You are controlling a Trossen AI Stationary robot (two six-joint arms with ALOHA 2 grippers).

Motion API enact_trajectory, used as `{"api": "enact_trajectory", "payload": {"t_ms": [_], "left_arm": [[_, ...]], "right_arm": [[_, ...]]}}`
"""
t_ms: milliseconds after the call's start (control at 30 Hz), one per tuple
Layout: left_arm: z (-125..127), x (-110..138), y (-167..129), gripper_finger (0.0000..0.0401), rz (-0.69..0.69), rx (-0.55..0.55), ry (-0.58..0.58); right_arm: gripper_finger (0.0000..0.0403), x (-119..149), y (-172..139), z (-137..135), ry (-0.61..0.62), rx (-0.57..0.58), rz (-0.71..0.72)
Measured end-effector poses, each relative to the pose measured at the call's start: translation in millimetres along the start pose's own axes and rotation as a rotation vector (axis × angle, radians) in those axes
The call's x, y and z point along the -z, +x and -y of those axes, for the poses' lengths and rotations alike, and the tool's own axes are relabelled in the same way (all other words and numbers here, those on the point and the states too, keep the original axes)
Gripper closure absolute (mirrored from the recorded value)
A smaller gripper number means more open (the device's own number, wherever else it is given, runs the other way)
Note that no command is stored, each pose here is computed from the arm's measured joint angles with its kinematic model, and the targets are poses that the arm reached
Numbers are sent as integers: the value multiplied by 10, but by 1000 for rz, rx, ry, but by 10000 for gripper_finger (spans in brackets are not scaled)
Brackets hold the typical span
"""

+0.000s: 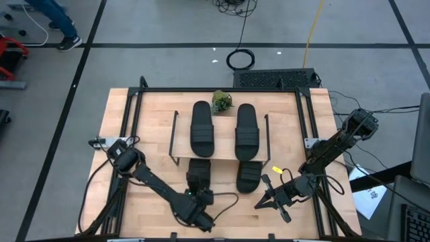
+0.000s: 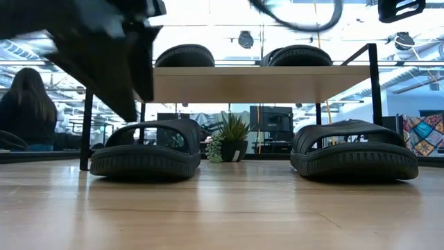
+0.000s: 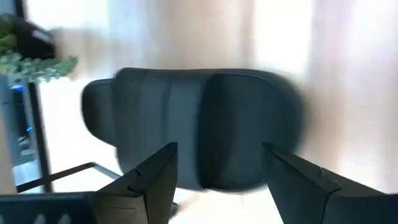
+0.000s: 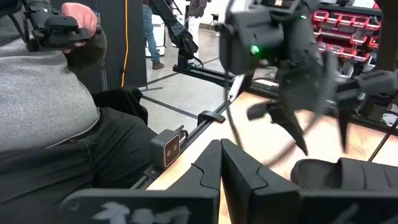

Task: Pick and place slides into the shelf
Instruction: Put the black slide under the shelf

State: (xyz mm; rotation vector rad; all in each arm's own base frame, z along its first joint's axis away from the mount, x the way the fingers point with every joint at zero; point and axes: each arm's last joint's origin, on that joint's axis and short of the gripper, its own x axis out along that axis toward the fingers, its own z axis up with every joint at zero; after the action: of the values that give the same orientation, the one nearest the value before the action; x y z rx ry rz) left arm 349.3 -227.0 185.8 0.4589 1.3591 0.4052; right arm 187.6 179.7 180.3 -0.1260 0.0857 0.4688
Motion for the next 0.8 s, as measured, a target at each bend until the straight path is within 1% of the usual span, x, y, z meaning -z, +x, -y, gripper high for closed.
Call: {"api": "enact_trajectory", "payload": {"t_ms": [100,167,233,333,433,467,600,700,800], "left_arm": [[108,41,-133,184,20,56,50],[210,91,-205,205,45,86,110],[300,155,-269,239,61,102,180],[409,232,-346,308,78,135,253],[465,231,-349,380,99,171,249],[471,223,-330,390,105,173,242],[493,198,-219,391,125,173,244],[486,197,-96,399,104,172,237],[475,211,26,399,90,147,234]], "right_arm": [[403,0,0,0,0,0,0],[403,0,0,0,0,0,0],[403,0,0,0,0,0,0],[403,1,0,0,0,0,-1],[403,1,0,0,0,0,-1],[403,0,0,0,0,0,0],[403,0,0,0,0,0,0],[403,0,0,0,0,0,0],[403,0,0,0,0,0,0]]}}
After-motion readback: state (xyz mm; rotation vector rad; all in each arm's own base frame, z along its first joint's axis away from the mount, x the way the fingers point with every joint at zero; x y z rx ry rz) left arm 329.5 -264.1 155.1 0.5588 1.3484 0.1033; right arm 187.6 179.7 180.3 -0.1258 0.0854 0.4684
